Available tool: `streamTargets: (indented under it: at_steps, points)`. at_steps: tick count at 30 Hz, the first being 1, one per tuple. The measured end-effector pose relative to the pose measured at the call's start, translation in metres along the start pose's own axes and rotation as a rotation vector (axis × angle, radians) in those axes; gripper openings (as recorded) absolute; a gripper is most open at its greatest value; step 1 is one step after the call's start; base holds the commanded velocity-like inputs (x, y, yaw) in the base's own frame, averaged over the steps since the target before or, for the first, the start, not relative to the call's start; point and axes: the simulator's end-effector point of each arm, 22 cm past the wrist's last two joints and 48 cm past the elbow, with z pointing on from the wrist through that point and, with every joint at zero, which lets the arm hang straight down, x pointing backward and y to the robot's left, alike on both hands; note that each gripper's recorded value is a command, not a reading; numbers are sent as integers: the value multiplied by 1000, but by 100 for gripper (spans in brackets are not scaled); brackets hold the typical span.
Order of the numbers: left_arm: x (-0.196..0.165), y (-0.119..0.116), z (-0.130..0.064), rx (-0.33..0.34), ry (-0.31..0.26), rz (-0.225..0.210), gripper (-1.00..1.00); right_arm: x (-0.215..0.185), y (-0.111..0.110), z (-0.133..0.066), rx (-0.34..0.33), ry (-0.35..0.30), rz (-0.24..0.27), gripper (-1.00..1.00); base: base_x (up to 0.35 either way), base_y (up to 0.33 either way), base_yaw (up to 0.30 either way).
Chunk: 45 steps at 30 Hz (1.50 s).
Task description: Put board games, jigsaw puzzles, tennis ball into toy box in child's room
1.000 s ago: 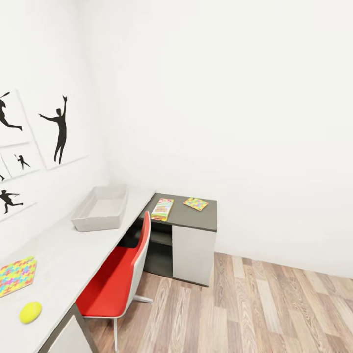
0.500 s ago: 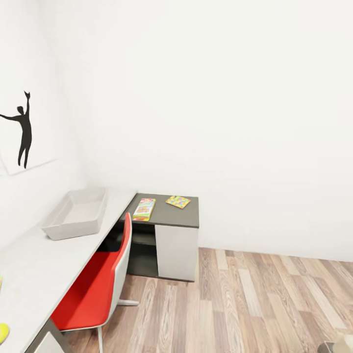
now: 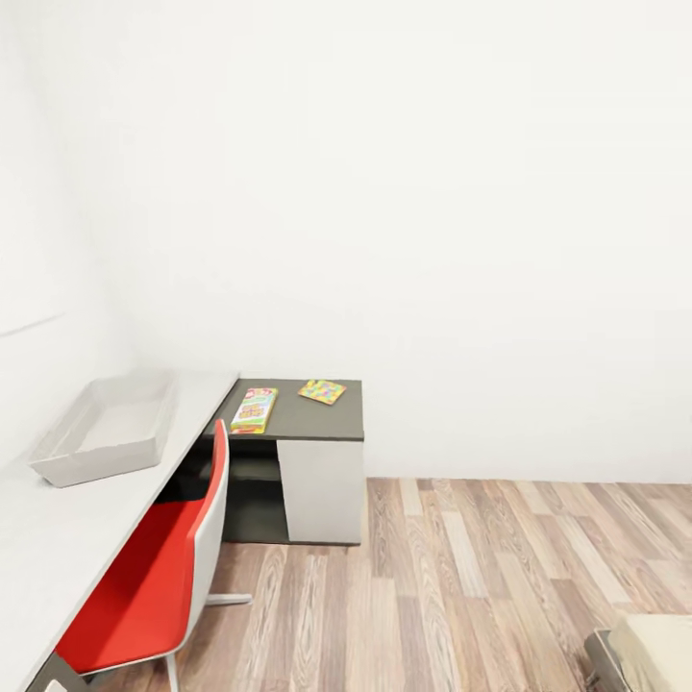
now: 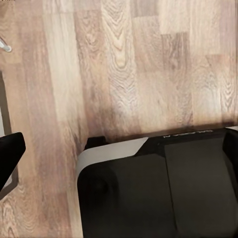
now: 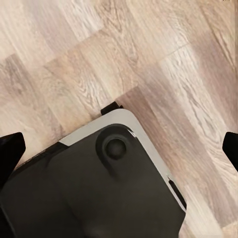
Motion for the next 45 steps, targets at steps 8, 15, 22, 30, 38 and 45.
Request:
streamTargets:
  at_steps: [8,15,22,30,38,45]
  points:
    - [1,0,0,0,1,0,100,-4,-1,0,-1,-29,-5,100,0,0,-21]
    - [0,-1,0,3,0,-1,100,-4,-1,0,3,-29,4,100,0,0,-1]
    - [0,-1,0,7,-1,3,100,-1,4,-1,-5,-24,6,100,-11,0,-45]
    - [0,-1,0,8,-1,4,100,1,7,-1,-11,-15,5,100,-154,47,-248]
    - [0,-1,0,8,-1,4,100,2,8,-1,-13,-15,6,100,-200,79,-281]
    - [0,-1,0,8,-1,5,100,2,8,-1,-15,-15,5,100,-157,114,-285]
